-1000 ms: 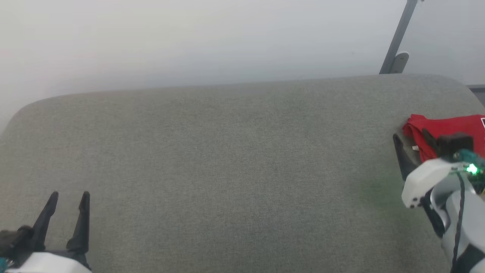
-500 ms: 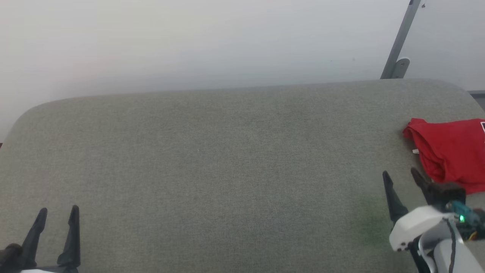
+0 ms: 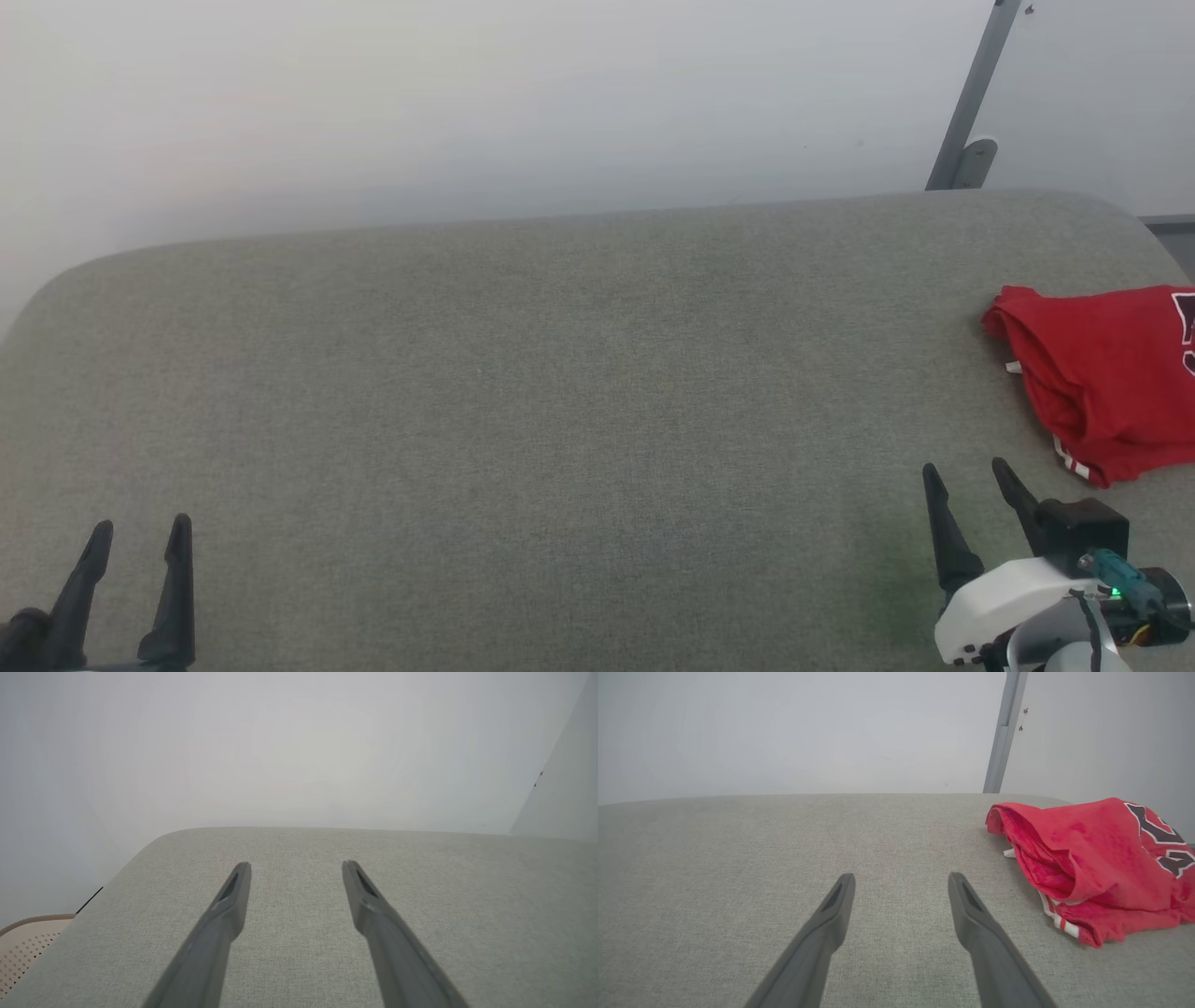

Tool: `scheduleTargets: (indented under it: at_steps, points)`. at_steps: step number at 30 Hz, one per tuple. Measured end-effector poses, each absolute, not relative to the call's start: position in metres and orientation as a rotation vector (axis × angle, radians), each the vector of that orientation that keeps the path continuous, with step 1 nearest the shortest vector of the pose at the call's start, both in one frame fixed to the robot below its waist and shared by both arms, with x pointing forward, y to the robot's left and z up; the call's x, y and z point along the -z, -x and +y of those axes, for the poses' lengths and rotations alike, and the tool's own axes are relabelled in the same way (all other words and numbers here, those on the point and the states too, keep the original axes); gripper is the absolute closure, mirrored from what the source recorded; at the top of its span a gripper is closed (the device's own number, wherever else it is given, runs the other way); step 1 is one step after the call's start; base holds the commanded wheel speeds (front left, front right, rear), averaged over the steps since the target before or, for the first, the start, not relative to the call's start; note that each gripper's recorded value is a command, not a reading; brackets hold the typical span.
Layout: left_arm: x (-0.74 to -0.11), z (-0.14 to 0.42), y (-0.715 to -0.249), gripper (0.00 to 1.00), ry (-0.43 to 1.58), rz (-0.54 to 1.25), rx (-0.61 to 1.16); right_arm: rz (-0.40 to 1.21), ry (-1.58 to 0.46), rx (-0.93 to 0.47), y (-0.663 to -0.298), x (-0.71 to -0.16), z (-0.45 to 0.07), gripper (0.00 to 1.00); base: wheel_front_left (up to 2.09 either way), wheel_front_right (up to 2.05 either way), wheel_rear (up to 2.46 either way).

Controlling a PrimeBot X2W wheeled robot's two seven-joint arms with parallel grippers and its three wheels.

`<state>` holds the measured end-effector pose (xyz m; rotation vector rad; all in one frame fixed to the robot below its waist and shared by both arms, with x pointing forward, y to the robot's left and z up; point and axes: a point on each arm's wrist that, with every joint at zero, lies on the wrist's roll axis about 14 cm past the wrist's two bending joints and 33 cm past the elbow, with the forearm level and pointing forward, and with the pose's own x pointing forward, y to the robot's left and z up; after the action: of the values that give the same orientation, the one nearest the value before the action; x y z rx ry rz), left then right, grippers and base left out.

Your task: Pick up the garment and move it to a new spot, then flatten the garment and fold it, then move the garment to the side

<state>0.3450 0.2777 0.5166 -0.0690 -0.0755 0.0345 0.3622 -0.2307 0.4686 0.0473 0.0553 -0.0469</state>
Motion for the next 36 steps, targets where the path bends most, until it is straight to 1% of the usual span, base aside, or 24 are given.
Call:
scheduleTargets:
  at_steps: [21,22,26,36]
  points:
    - [-0.514,0.278,-0.341,0.0,0.111,-0.077,-0.052,0.046,-0.049,0.03,-0.36,-0.471,-0.22,0.0,0.0,0.0,0.0]
    - [-0.511,0.277,-0.341,1.0,0.118,-0.069,-0.054,0.054,-0.051,0.031,-0.359,-0.469,-0.22,1.0,0.0,0.0,0.0]
    - [-0.49,0.267,-0.336,1.0,0.175,-0.013,-0.067,0.136,-0.08,0.047,-0.345,-0.443,-0.22,1.0,0.0,0.0,0.0]
    - [-0.483,0.265,-0.338,1.0,0.363,0.01,-0.105,0.13,-0.274,0.098,-0.348,-0.447,-0.225,1.0,0.0,0.0,0.0]
